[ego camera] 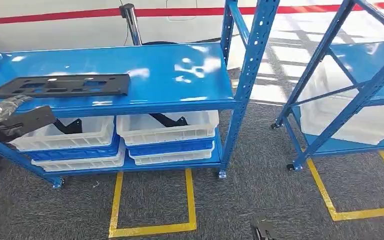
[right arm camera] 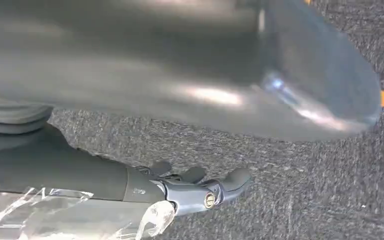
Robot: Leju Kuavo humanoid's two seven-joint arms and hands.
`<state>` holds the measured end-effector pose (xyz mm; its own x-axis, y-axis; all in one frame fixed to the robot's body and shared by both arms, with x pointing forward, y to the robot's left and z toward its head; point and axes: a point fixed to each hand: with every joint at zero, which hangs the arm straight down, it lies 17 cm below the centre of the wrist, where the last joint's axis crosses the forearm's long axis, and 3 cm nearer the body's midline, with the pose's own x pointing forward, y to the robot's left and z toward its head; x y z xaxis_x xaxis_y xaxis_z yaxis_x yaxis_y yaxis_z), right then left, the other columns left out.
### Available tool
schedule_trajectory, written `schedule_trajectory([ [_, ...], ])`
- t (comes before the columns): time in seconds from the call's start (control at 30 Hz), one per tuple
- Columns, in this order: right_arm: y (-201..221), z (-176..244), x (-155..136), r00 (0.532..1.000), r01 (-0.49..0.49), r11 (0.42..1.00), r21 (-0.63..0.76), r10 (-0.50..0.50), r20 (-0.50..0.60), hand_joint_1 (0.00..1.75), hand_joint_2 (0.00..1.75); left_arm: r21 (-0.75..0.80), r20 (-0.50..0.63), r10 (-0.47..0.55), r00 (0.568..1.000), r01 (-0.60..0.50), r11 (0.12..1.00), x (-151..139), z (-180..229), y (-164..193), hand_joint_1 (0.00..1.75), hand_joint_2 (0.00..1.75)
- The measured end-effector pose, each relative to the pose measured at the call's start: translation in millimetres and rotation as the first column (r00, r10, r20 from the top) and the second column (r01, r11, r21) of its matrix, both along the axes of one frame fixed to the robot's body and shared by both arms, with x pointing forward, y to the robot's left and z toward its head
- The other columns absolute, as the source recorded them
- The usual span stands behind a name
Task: Take the parts from the cabinet and place them on the table.
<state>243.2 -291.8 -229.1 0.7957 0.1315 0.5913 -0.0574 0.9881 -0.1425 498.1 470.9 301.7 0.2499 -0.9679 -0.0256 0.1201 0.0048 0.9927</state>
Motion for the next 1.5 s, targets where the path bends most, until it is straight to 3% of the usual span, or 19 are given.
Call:
schedule_trajectory([
  [1.5,9.7,-3.1,-7.7,1.000,-0.004,1.000,0.018,0.005,-0.015,0.00,0.00,-0.042,-0.070,0.008,0.998,-0.011,0.999,-9.6,-43.9,5.4,0.00,0.00],
])
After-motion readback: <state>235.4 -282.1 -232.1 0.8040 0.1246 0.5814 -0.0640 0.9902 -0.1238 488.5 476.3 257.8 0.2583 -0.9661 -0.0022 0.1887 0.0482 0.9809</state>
